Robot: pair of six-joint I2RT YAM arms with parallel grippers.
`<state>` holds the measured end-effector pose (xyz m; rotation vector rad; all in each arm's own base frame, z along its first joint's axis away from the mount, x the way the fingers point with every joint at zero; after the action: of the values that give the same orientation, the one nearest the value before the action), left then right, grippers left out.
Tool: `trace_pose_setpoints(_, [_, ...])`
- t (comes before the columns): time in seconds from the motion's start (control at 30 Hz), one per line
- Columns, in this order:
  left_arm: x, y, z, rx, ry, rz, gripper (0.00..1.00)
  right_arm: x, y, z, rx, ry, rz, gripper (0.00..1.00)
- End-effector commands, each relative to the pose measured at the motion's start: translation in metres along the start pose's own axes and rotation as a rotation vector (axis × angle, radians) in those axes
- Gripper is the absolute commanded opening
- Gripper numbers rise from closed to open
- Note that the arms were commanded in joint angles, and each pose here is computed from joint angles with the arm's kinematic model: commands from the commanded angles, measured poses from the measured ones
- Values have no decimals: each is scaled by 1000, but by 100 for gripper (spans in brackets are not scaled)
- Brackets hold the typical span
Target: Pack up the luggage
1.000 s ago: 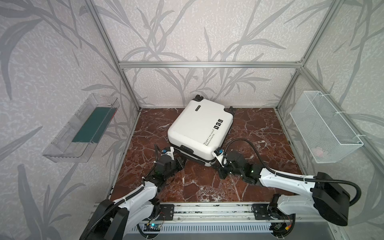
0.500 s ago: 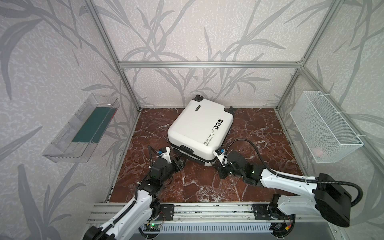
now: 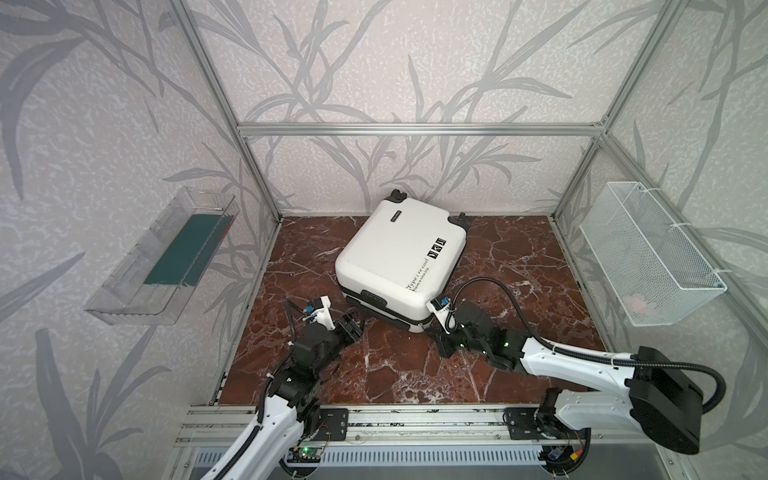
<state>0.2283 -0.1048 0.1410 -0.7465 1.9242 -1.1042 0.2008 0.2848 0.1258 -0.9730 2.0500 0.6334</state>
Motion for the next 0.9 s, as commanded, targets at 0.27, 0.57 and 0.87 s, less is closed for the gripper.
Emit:
trace_pose_setpoints(0.27, [-7,-13,7,-8,0,1,65,-17,-29,-13,103,-62,61,0])
trace_pose_setpoints(0.57, [0,-27,23,9,80,28,66,-23,-51,-16,129,-83,108,0])
trace_pose_setpoints(0.87, [8,-44,43,44,142,41,66,-25,-90,-29,193,-112,186,0])
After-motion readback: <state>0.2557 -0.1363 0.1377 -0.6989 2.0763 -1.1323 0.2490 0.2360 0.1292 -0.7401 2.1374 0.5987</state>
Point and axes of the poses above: each gripper's point midway between its finger pads, its own z axis out along the fingers, its own y axis along the line the jaws close on, x = y × z, the point moved 2 cm from there along -z, back along the fingers, and after that the axes turned 13 degrees about -z, right-handed, at the moved point
